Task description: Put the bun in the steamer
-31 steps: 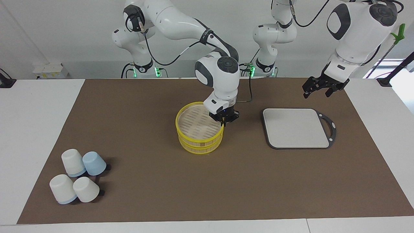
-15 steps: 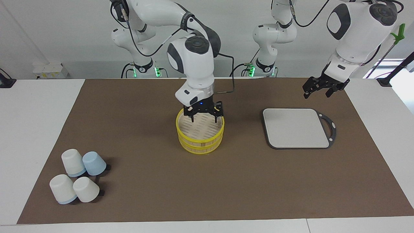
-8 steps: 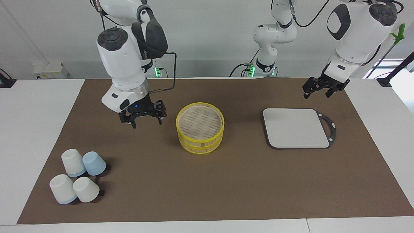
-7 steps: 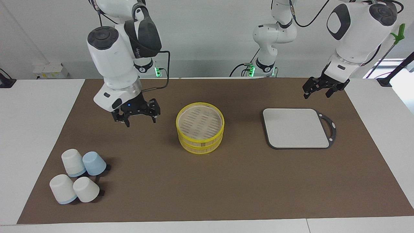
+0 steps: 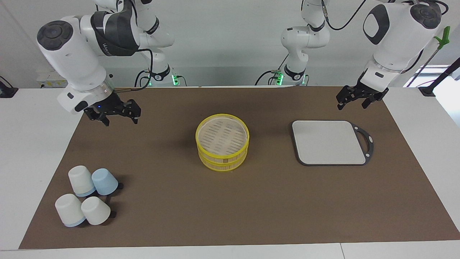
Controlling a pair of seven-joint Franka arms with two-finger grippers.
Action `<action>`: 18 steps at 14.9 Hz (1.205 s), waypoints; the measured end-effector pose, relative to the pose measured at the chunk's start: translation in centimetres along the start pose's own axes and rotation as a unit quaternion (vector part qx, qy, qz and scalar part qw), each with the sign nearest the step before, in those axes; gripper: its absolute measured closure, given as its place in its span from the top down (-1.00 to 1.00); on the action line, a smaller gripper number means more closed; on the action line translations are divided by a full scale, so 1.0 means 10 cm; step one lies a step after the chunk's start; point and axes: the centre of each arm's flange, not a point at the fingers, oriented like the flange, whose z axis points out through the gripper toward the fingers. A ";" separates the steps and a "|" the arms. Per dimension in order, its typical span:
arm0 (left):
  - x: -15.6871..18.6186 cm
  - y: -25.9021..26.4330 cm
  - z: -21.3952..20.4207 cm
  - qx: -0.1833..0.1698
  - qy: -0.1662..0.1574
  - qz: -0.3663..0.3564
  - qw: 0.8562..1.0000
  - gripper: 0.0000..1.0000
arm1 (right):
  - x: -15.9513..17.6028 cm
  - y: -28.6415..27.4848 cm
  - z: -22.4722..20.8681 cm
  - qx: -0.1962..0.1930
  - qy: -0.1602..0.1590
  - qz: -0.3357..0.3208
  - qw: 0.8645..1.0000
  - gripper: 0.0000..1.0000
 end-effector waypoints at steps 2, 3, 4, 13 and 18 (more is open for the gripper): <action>0.00 0.00 0.00 0.000 0.000 0.000 1.000 1.00 | -0.06 0.14 0.01 0.001 0.001 0.011 1.000 1.00; 0.00 0.00 0.00 0.000 0.000 0.000 1.000 1.00 | -0.07 0.17 0.01 0.001 0.003 0.014 1.000 1.00; 0.00 0.00 0.00 0.000 0.000 0.000 1.000 1.00 | -0.07 0.18 0.02 0.001 0.004 0.015 1.000 1.00; 0.00 0.00 0.00 0.000 0.000 0.000 1.000 1.00 | -0.17 0.18 0.01 0.001 0.002 0.015 1.000 1.00; 0.00 0.00 0.00 0.000 0.000 0.000 1.000 1.00 | -0.20 0.28 0.01 0.001 0.003 0.006 1.000 1.00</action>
